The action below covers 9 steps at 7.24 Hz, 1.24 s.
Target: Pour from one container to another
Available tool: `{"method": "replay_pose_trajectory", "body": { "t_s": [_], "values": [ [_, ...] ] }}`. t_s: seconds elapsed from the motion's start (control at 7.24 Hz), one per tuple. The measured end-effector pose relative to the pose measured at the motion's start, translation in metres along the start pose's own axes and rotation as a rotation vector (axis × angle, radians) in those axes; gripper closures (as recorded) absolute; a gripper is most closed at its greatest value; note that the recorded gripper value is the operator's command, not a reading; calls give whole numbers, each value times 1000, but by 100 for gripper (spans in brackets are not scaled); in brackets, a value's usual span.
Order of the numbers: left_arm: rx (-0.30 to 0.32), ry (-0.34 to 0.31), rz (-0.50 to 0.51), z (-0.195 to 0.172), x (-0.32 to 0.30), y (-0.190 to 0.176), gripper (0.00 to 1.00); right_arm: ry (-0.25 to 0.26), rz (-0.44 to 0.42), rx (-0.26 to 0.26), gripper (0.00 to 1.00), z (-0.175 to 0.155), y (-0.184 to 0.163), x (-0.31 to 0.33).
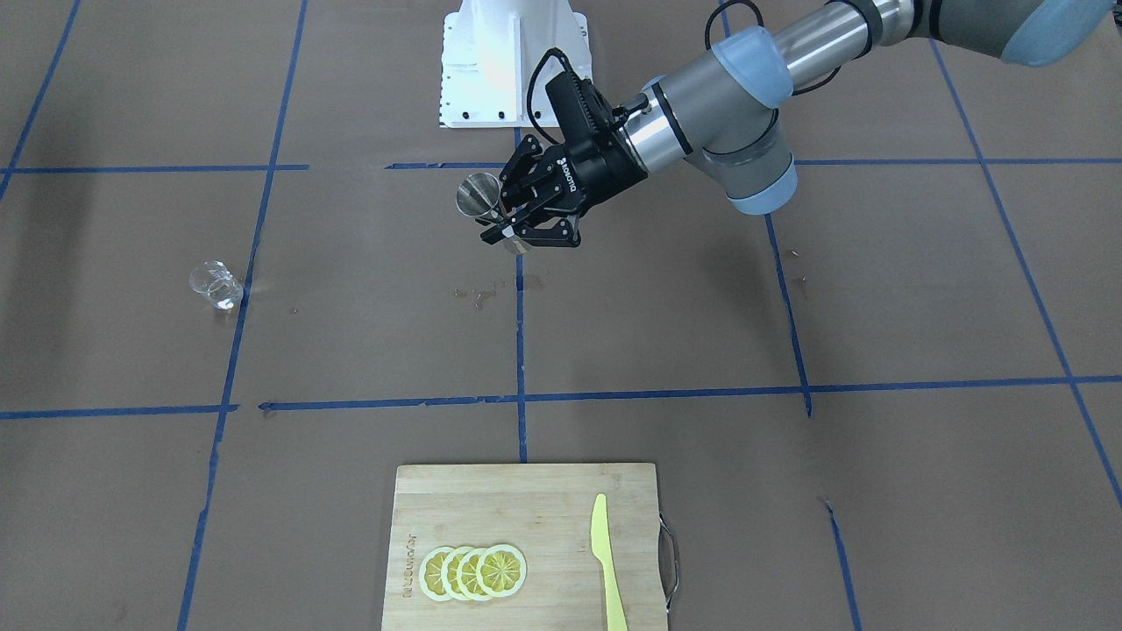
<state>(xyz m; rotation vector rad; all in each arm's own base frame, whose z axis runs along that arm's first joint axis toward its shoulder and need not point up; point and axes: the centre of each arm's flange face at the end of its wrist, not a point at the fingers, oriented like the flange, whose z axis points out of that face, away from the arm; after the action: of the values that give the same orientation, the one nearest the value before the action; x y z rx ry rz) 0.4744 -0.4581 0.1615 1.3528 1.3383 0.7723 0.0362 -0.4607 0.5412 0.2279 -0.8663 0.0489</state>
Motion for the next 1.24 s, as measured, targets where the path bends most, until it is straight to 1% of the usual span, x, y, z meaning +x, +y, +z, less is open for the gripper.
{"method": "replay_pose_trajectory", "body": {
  "t_s": [0.14,0.28,0.41,0.55,0.69,0.83,0.97,1.11,1.24],
  "values": [
    [4,-10,0,-2,-1,3,100,-25,56,20,0,-10,8,-36],
    [5,-20,-2,-3,-3,6,100,-58,106,46,0,-11,14,-73],
    [4,-25,-4,-3,-4,8,100,-87,146,74,0,-1,23,-108],
    [8,-26,-17,-5,-4,10,100,-96,179,103,0,15,33,-146],
    [23,-21,-41,-10,-4,14,100,-88,199,130,0,28,50,-185],
    [38,-15,-58,-15,-3,21,100,-68,206,156,0,38,74,-217],
    [44,-11,-65,-18,-3,24,100,-37,208,193,0,51,97,-244],
    [46,-10,-68,-19,-3,26,100,-5,211,249,0,70,118,-268],
    [47,-10,-68,-19,-3,26,100,22,207,325,0,90,138,-291]
  ]
}}
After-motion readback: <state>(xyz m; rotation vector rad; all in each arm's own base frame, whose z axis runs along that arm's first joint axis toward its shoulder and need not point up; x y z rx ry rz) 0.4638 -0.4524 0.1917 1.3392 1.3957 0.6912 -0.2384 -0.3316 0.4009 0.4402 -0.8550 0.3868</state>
